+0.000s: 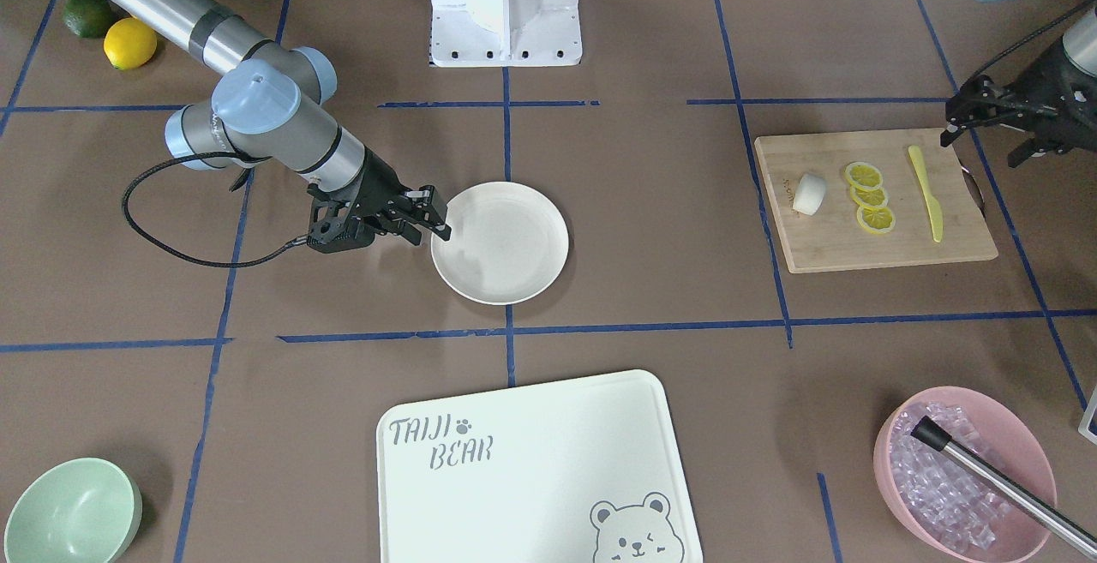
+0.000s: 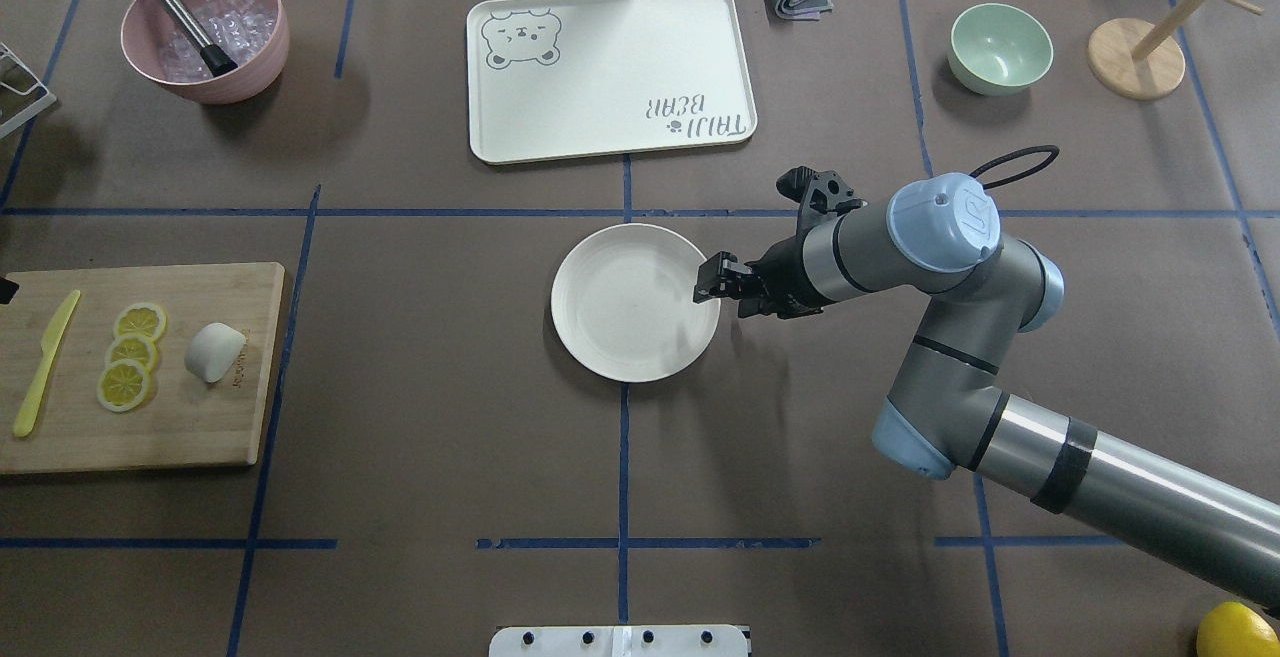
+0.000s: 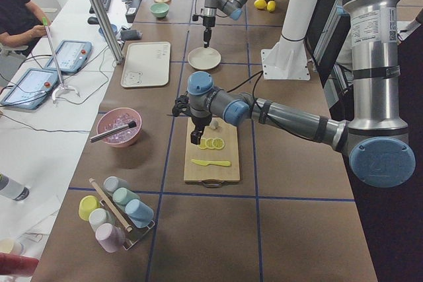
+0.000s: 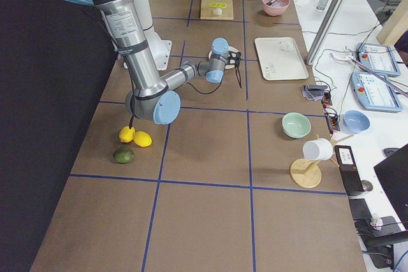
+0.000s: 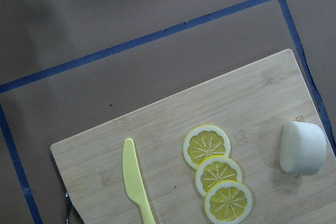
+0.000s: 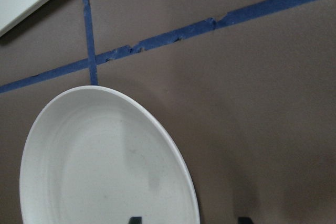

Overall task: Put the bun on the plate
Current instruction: 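Release the plate and withdraw the right arm while the left arm reaches the bun, then grasp the white bun on the cutting board with the left gripper and lift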

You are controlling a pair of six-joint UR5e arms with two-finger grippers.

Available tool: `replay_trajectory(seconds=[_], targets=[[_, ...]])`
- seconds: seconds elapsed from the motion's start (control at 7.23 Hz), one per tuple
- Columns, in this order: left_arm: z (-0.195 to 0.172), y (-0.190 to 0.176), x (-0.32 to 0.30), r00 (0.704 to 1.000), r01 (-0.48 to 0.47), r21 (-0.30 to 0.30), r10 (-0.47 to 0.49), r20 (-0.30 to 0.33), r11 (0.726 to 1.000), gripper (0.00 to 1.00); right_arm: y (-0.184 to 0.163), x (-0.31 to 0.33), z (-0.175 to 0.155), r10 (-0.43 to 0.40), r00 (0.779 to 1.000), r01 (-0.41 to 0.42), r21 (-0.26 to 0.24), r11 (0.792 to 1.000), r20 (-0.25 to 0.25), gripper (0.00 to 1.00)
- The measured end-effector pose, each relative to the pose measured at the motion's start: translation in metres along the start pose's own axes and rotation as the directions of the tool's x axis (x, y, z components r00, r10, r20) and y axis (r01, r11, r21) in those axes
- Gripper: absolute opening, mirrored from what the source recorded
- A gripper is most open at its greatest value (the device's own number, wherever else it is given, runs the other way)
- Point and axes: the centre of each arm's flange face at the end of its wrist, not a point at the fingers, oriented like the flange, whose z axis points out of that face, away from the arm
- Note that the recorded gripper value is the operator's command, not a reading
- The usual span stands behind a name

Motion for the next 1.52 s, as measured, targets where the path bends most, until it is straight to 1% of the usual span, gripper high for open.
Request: replay_trajectory(seconds=[0.14,0.28,0.42,0.55,0.69,0.83,0.97,1.11,1.25,1.38,1.52], targets=[[0.004,-0.006,0.012,0.999,0.034,-0.004,-0.034,-0.007,0.999,1.0,-0.01,-0.002,-0.025,0.006,1.0,-0.006,0.003,1.0,0.011,1.0],[0.01,-0.015,0.032,0.998,0.062,-0.008,-0.062,-0.015,0.998,1.0,-0.026,0.001,-0.058,0.016,1.0,-0.017,0.004,1.0,0.02,1.0],[0.018,-0.024,0.058,0.998,0.066,-0.007,-0.066,-0.01,0.998,1.0,-0.041,0.016,-0.09,0.021,1.0,-0.021,0.007,1.0,0.02,1.0],[0.029,-0.028,0.09,0.999,0.047,-0.001,-0.047,0.011,0.999,0.99,-0.051,0.052,-0.123,0.006,1.0,-0.006,0.016,1.0,-0.003,1.0],[0.042,-0.026,0.12,0.999,0.023,0.007,-0.024,0.028,1.0,0.99,-0.055,0.091,-0.15,-0.03,0.999,0.031,0.025,0.999,-0.045,1.0],[0.057,-0.022,0.145,0.999,0.007,0.015,-0.008,0.034,1.0,0.99,-0.058,0.121,-0.176,-0.072,0.992,0.075,0.025,0.997,-0.102,1.0],[0.071,-0.019,0.162,0.999,-0.005,0.021,0.004,0.041,1.0,0.99,-0.057,0.141,-0.202,-0.121,0.978,0.125,0.015,0.992,-0.171,1.0],[0.083,-0.019,0.173,0.998,-0.019,0.026,0.017,0.054,0.999,0.99,-0.056,0.154,-0.228,-0.172,0.957,0.176,-0.004,0.984,-0.235,1.0],[0.094,-0.021,0.176,0.998,-0.027,0.027,0.025,0.063,0.999,0.99,-0.055,0.163,-0.245,-0.211,0.937,0.213,-0.024,0.977,-0.277,1.0],[0.105,-0.022,0.172,0.997,-0.033,0.033,0.031,0.064,0.999,0.99,-0.054,0.17,-0.253,-0.232,0.926,0.231,-0.037,0.972,-0.299,1.0],[0.116,-0.023,0.166,0.997,-0.04,0.041,0.037,0.06,0.998,0.98,-0.053,0.173,-0.255,-0.24,0.921,0.238,-0.044,0.97,-0.307,1.0]])
